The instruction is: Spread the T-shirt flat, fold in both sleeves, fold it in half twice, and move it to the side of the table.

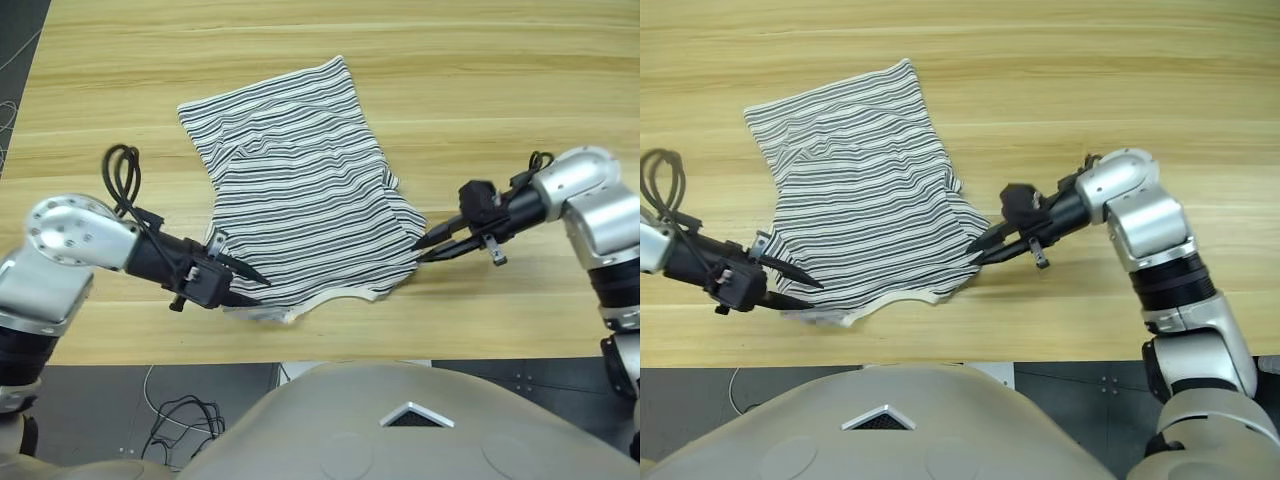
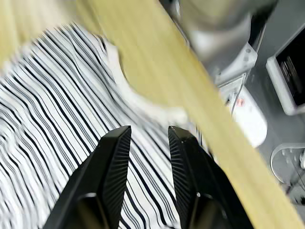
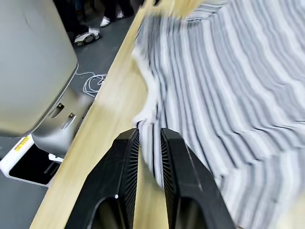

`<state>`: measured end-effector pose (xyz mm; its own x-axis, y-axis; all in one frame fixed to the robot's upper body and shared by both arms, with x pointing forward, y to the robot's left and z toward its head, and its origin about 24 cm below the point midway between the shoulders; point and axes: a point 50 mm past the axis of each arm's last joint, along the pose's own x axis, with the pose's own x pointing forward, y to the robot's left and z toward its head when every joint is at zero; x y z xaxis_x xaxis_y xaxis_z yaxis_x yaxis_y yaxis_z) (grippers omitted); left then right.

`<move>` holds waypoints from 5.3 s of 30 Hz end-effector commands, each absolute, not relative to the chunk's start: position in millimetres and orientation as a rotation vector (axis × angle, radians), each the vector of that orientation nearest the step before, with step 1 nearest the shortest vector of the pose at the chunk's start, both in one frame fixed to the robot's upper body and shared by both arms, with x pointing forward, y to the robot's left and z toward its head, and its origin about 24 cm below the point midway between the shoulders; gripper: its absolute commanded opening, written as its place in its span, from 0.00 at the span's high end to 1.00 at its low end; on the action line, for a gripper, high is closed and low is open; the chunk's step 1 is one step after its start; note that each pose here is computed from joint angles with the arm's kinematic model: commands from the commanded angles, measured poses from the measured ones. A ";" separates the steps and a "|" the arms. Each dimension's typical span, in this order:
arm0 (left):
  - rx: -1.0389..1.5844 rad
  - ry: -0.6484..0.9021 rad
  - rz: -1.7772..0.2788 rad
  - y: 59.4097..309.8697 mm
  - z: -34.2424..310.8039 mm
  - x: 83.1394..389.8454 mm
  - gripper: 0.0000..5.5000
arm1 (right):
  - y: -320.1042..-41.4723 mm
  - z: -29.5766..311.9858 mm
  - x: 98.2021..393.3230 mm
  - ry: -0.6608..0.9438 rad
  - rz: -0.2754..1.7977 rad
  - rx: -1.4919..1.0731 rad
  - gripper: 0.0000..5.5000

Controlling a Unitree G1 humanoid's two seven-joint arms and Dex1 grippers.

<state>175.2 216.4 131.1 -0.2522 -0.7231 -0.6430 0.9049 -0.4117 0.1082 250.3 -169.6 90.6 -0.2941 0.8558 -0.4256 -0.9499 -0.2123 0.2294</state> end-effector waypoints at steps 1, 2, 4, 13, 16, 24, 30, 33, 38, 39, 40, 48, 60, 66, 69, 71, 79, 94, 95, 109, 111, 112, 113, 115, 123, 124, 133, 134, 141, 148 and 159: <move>0.665 0.223 -1.860 204.5 149.8 184.4 0.74 | -183.0 91.4 287.9 0.468 1.569 -0.400 0.85; 0.682 0.180 -1.801 200.8 145.2 195.4 0.74 | -182.0 89.6 300.5 0.437 1.484 -0.424 0.85; 0.713 0.177 -1.691 196.5 121.6 221.0 0.74 | -175.1 83.0 315.6 0.404 1.394 -0.406 0.85; 0.913 0.677 -1.490 239.1 -4.3 248.6 0.74 | -154.2 40.8 321.5 0.427 1.364 -0.708 0.85; 0.940 0.834 -1.534 265.1 -16.7 228.3 0.74 | -152.9 29.0 319.4 0.456 1.377 -0.748 0.85; 0.914 0.872 -1.532 290.8 -9.9 211.7 0.74 | -139.9 11.9 309.4 0.468 1.464 -0.723 0.85; 0.899 0.881 -1.523 294.5 -10.1 207.5 0.74 | -114.2 7.5 296.0 0.423 1.580 -0.563 0.85; 0.899 0.879 -1.518 295.0 -9.7 207.0 0.74 | -114.0 10.9 292.5 0.422 1.613 -0.523 0.85; 0.899 0.871 -1.518 293.7 -10.4 207.0 0.74 | -111.1 10.9 294.2 0.424 1.568 -0.496 0.85; 0.899 0.870 -1.518 293.5 -10.6 207.0 0.74 | -109.9 10.2 294.5 0.425 1.560 -0.489 0.85; 0.899 0.870 -1.519 293.3 -10.7 206.9 0.74 | -108.9 8.9 294.6 0.427 1.551 -0.485 0.85; 0.898 0.869 -1.521 293.7 -9.3 205.8 0.74 | -125.7 7.1 286.4 0.521 1.583 -0.513 0.70; 0.909 0.864 -1.525 292.6 -7.2 207.2 0.74 | -124.1 9.2 289.6 0.508 1.539 -0.508 0.48; 0.909 0.865 -1.527 292.2 -7.1 207.3 0.74 | -106.5 6.0 292.2 0.468 1.510 -0.445 0.48; 0.906 0.863 -1.527 291.8 -7.3 206.9 0.74 | -98.8 5.1 293.4 0.454 1.503 -0.420 0.48; 0.908 0.864 -1.528 291.8 -7.5 206.7 0.74 | -93.9 4.0 292.6 0.448 1.508 -0.407 0.48; 0.911 0.862 -1.527 290.2 -8.0 207.2 0.74 | -82.3 0.1 293.8 0.447 1.488 -0.334 0.53; 0.922 0.857 -1.525 289.3 -6.3 208.9 0.74 | -91.0 -1.4 295.9 0.465 1.467 -0.367 0.98; 0.923 0.857 -1.525 289.2 -6.1 209.0 0.74 | -92.6 -0.9 296.4 0.466 1.465 -0.373 0.98; 0.931 0.859 -1.520 289.3 -2.6 211.0 0.74 | -155.0 49.1 304.4 0.460 1.512 -0.516 0.98; 0.929 0.858 -1.519 289.3 -2.1 210.7 0.74 | -149.9 49.8 307.3 0.447 1.491 -0.497 0.98; 0.928 0.857 -1.518 289.3 -2.0 210.6 0.74 | -146.9 48.6 307.6 0.444 1.485 -0.488 0.98; 0.929 0.856 -1.519 289.1 -2.0 210.6 0.74 | -144.7 45.3 306.5 0.452 1.484 -0.477 0.98; 0.929 0.857 -1.520 289.0 -2.1 210.5 0.74 | -139.9 34.6 300.5 0.485 1.503 -0.457 0.92; 0.940 0.854 -1.517 289.1 -0.2 213.7 0.74 | -133.7 32.5 279.0 0.486 1.637 -0.418 0.69; 0.943 0.851 -1.514 289.2 0.3 214.6 0.74 | -135.7 35.9 280.5 0.478 1.623 -0.431 0.65; 0.855 0.638 -1.641 257.8 26.2 209.1 0.74 | -124.3 60.0 286.7 0.327 1.580 -0.442 0.59; 0.855 0.651 -1.659 257.2 25.4 203.3 0.74 | -122.8 60.0 285.6 0.324 1.583 -0.440 0.59; 0.925 0.758 -1.619 276.6 28.3 187.0 0.74 | -90.3 52.7 284.1 0.284 1.600 -0.347 0.59; 0.939 0.626 -1.553 270.9 41.3 206.6 0.74 | -69.4 17.6 291.0 0.394 1.523 -0.422 0.59; 0.784 0.034 -1.377 243.1 165.5 253.4 0.74 | -107.5 6.6 323.6 0.475 1.274 -0.676 0.59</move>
